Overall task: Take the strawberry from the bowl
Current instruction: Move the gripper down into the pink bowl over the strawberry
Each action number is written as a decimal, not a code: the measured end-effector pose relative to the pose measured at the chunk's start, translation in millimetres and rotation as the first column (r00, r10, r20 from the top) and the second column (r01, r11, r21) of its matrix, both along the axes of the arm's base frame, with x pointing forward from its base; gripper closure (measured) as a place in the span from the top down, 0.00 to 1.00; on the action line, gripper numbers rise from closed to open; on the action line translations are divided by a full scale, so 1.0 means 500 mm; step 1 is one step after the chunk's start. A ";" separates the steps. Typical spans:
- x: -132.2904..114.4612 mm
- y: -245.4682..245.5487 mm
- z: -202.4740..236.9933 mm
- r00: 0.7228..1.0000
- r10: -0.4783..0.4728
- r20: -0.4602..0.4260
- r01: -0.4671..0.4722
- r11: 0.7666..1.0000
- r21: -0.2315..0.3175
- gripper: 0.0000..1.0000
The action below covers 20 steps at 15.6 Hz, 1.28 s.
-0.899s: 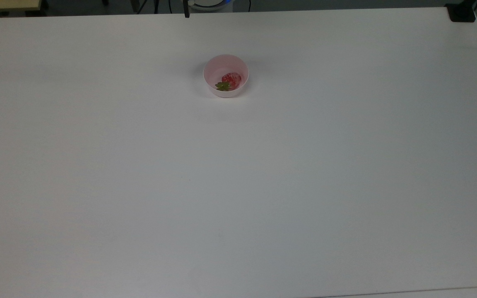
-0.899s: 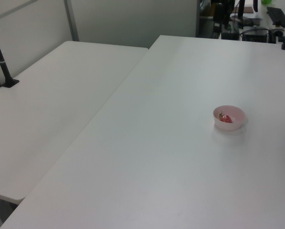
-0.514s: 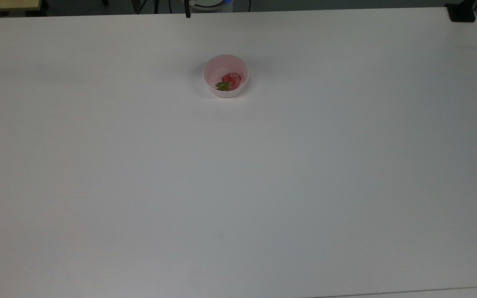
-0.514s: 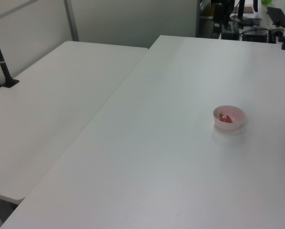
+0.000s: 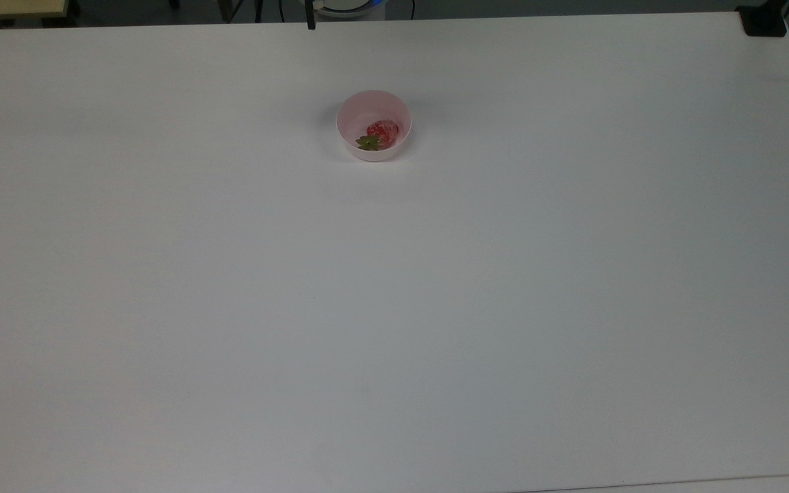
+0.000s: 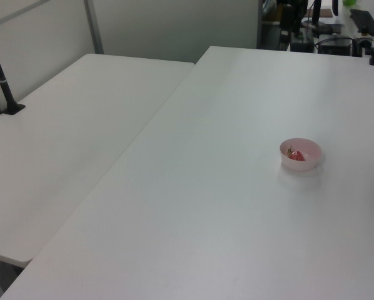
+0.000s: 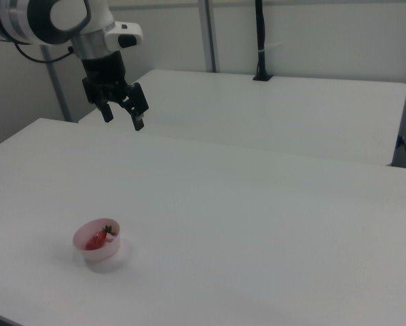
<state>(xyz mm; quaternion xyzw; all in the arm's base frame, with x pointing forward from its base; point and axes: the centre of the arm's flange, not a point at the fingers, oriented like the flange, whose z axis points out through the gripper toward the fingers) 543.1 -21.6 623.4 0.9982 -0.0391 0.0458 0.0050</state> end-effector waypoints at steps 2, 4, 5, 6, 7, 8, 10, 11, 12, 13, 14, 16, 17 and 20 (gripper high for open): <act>0.001 -0.005 -0.010 0.994 0.108 -0.017 -0.109 0.993 -0.047 1.00; -0.002 -0.005 -0.041 0.958 0.276 -0.082 -0.282 0.956 -0.077 1.00; -0.006 -0.004 -0.066 0.933 0.335 -0.128 -0.346 0.935 -0.075 1.00; -0.011 -0.001 -0.097 0.917 0.361 -0.171 -0.376 0.924 -0.066 1.00; -0.017 0.003 -0.131 0.907 0.368 -0.206 -0.386 0.921 -0.053 1.00; -0.025 0.010 -0.173 0.895 0.373 -0.246 -0.393 0.919 -0.037 1.00; -0.039 0.029 -0.260 0.871 0.389 -0.299 -0.413 0.911 -0.017 0.96; -0.046 0.040 -0.302 0.860 0.400 -0.316 -0.424 0.906 -0.009 0.93; -0.056 0.054 -0.343 0.851 0.407 -0.332 -0.432 0.902 -0.003 0.93; -0.066 0.070 -0.377 0.845 0.407 -0.347 -0.433 0.901 0.001 0.89; -0.075 0.090 -0.404 0.846 0.399 -0.353 -0.428 0.904 -0.003 0.89; -0.087 0.137 -0.445 0.867 0.362 -0.342 -0.394 0.919 -0.027 0.84; -0.090 0.161 -0.461 0.879 0.341 -0.333 -0.373 0.927 -0.036 0.84; -0.087 0.213 -0.505 0.917 0.262 -0.301 -0.283 0.959 -0.027 0.83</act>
